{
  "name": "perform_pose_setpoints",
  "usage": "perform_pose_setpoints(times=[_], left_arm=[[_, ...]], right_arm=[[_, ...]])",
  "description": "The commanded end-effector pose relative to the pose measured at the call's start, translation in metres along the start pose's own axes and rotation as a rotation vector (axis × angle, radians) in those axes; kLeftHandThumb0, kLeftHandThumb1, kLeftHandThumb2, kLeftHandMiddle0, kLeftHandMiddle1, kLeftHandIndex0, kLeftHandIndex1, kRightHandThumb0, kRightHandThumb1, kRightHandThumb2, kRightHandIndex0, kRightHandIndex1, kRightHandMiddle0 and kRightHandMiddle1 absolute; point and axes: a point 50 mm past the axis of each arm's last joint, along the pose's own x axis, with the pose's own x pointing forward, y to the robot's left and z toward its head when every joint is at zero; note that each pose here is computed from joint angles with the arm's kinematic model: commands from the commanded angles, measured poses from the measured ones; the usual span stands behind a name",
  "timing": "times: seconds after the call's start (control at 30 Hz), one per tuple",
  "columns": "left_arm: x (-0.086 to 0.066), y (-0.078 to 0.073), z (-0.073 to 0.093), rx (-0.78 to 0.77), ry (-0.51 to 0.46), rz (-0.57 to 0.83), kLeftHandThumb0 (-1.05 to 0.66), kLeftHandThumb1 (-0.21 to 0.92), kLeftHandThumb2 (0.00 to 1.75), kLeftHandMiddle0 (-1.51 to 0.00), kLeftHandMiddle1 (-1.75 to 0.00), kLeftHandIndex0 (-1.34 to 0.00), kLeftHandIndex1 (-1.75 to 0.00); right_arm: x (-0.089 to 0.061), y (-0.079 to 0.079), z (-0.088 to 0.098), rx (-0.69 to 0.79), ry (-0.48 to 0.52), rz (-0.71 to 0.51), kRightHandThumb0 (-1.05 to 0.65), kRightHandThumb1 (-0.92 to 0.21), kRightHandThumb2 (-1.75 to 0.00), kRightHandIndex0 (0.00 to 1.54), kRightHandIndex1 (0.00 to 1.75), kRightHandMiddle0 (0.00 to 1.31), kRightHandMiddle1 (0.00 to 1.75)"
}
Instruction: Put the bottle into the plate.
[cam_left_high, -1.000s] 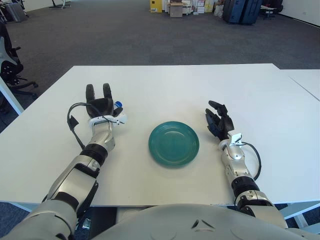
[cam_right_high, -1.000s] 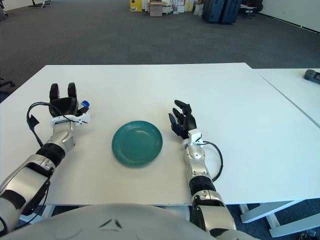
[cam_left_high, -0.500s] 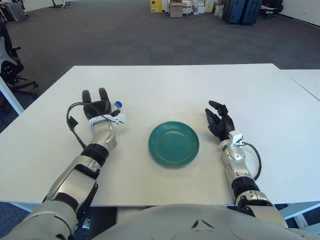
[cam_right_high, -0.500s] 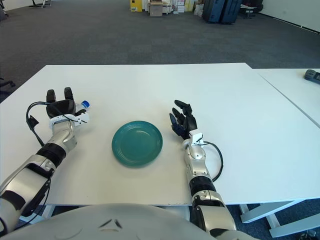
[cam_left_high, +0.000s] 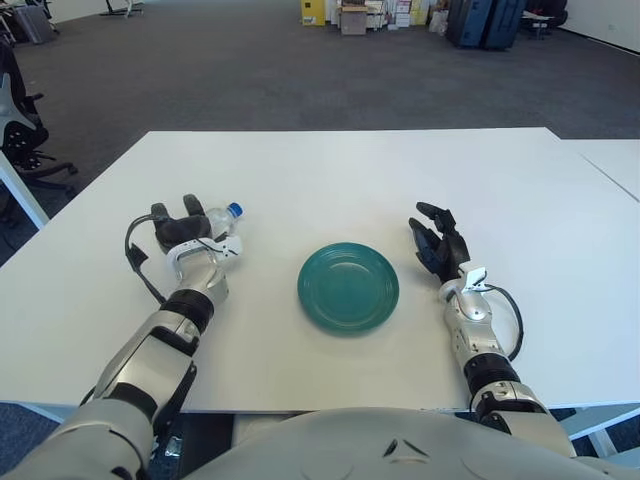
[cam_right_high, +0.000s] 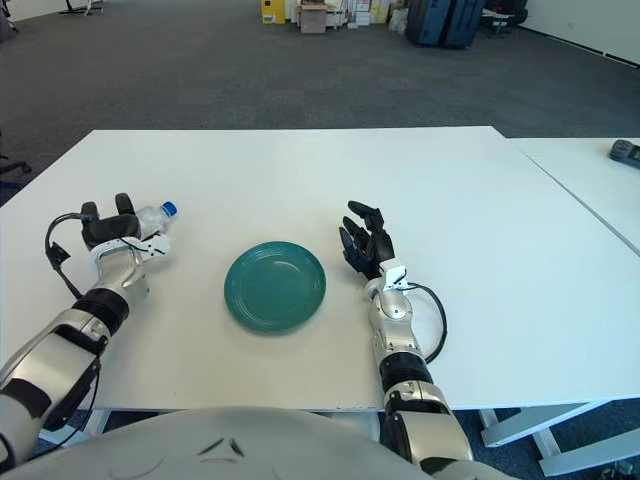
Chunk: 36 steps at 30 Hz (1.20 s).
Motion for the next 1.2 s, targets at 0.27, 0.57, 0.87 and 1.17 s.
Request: perform_pose_setpoints(times=[0.27,0.57,0.87,1.17], left_arm=[[-0.002,-0.009,0.005,-0.024,0.000,-0.120,-1.05,0.92,0.90,-0.18,-0.05,0.00,0.00],[-0.002,-0.019,0.007,-0.005,-0.024,-0.194,-1.05,0.92,0.93,-0.21,-0.05,-0.03,-0.02],[-0.002,-0.030,0.008,-0.013,-0.052,-0.252,-1.05,0.92,0.94,-0.18,-0.02,-0.03,-0.03],[-0.004,-0.035,0.011,-0.059,-0.106,-0.206,-1.05,0.92,0.85,-0.38,-0.11,-0.02,-0.44]], right_arm=[[-0.020,-0.011,-0.024,0.022,0.124,-0.042,-0.59,-0.92,-0.49,0.55,0.05,0.05,0.90],[-0.022,-0.011,-0.022,0.024,0.117,-0.043,-0.57,-0.92,-0.50,0.56,0.05,0.05,0.89],[-0.024,-0.010,-0.021,0.028,0.114,-0.044,-0.55,-0.92,-0.51,0.58,0.06,0.06,0.89],[-0.025,-0.010,-0.021,0.026,0.120,-0.044,-0.56,-0.92,-0.52,0.60,0.06,0.07,0.89]])
